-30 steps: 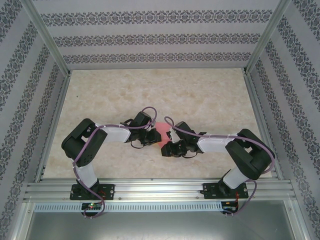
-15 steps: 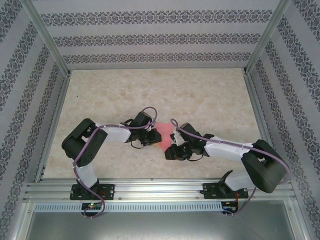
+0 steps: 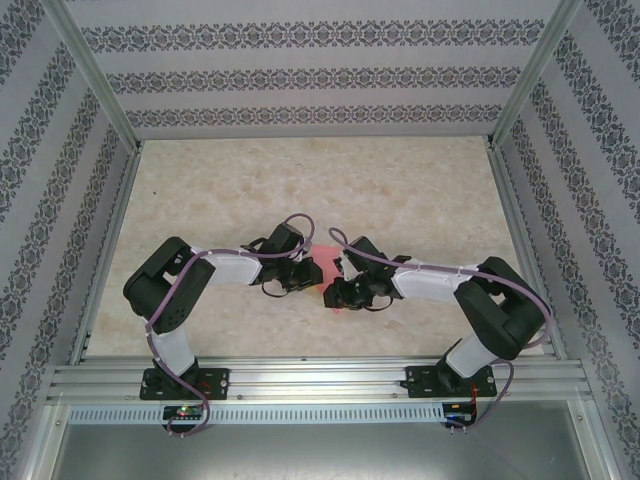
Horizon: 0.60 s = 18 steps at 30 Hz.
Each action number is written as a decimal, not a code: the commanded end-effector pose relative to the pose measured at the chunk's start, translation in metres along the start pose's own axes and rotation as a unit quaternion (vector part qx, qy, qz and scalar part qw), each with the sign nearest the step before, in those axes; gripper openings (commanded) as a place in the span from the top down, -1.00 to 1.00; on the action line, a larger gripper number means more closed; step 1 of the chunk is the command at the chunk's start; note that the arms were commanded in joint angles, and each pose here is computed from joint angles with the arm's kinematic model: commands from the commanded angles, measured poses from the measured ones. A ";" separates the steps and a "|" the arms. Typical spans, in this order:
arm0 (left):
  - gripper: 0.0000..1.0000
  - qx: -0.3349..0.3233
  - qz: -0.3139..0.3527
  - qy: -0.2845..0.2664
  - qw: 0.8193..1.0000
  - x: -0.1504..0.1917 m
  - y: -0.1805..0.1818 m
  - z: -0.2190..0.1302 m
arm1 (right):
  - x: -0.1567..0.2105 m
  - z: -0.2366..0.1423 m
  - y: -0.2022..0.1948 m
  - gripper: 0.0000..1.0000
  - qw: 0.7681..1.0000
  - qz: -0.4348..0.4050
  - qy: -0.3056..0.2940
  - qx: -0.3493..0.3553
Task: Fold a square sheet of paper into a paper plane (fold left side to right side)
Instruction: Third fold the triangle at the center of the table.
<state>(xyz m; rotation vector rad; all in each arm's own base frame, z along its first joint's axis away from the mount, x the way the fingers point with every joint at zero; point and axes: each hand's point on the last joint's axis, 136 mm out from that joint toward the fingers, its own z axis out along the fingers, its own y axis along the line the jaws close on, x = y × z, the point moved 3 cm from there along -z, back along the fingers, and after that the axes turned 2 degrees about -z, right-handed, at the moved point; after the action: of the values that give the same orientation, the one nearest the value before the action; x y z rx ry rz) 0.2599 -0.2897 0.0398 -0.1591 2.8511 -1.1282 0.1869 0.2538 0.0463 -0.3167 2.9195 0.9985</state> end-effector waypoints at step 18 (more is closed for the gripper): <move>0.63 -0.009 0.024 -0.024 0.999 0.012 -0.022 -0.028 | 0.040 0.015 -0.055 0.85 0.992 0.052 0.048 0.100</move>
<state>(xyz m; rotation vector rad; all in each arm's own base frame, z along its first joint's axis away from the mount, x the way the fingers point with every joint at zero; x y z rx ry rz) 0.2584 -0.2864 0.0592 -0.1563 2.8166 -1.0968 0.1842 0.2447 0.0334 -0.2820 2.9293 0.9457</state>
